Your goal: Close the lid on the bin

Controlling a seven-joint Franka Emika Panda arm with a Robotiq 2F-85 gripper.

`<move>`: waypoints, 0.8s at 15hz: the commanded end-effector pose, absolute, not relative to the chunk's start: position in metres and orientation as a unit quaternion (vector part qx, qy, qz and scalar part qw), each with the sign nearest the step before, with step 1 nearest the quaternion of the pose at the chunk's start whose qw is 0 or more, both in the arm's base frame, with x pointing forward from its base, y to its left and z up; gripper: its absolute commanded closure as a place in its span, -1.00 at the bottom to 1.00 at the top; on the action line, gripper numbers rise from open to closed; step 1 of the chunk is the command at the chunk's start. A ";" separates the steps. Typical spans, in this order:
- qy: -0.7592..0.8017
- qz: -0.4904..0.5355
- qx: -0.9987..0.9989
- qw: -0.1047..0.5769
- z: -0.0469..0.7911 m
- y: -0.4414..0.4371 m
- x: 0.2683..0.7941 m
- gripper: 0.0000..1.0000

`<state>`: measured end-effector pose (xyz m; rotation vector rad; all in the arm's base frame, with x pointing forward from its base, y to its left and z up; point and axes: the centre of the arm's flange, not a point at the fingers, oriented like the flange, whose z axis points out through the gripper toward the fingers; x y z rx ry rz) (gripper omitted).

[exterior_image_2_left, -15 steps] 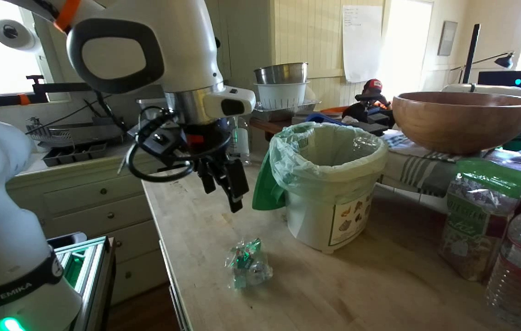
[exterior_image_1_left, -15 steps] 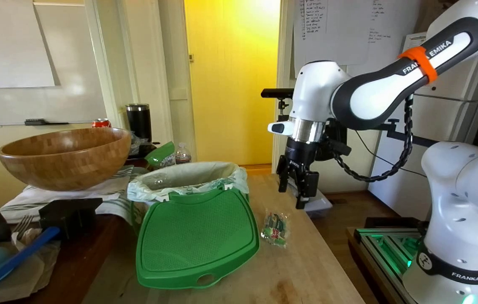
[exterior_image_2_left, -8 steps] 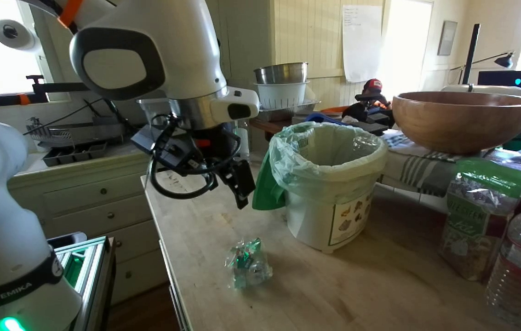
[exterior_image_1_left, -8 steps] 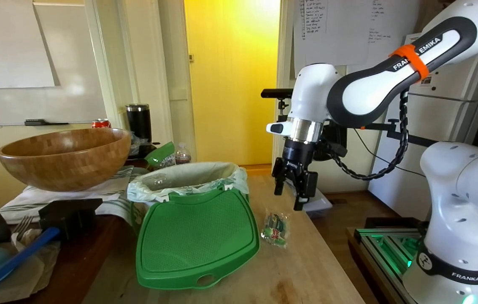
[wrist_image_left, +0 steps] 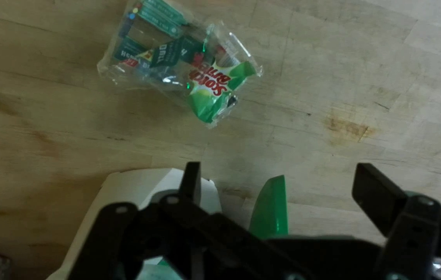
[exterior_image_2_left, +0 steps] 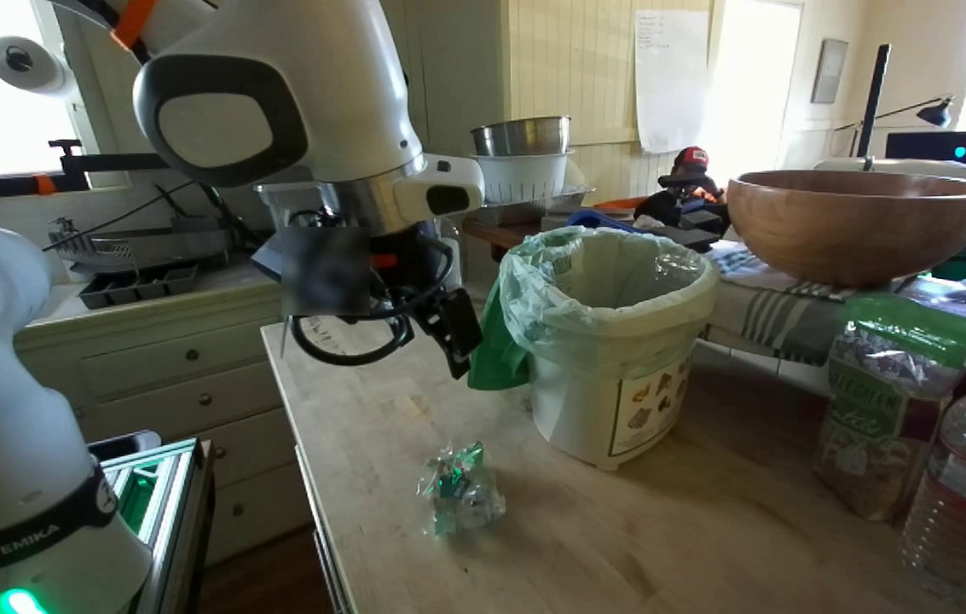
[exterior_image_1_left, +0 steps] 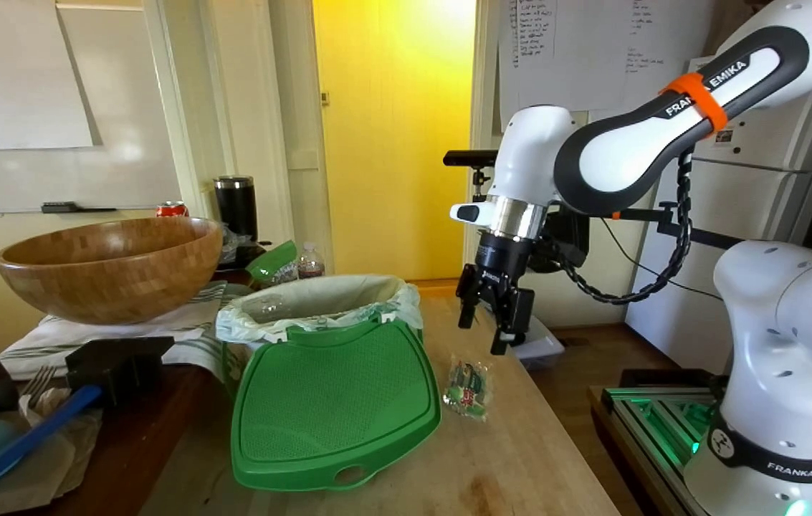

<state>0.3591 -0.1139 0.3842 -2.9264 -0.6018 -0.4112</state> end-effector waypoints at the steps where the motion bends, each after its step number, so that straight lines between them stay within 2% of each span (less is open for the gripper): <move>1: -0.209 -0.164 -0.961 0.071 0.367 -0.109 0.366 -1.00; 12: -0.211 -0.202 -0.950 0.113 0.326 -0.084 0.388 -1.00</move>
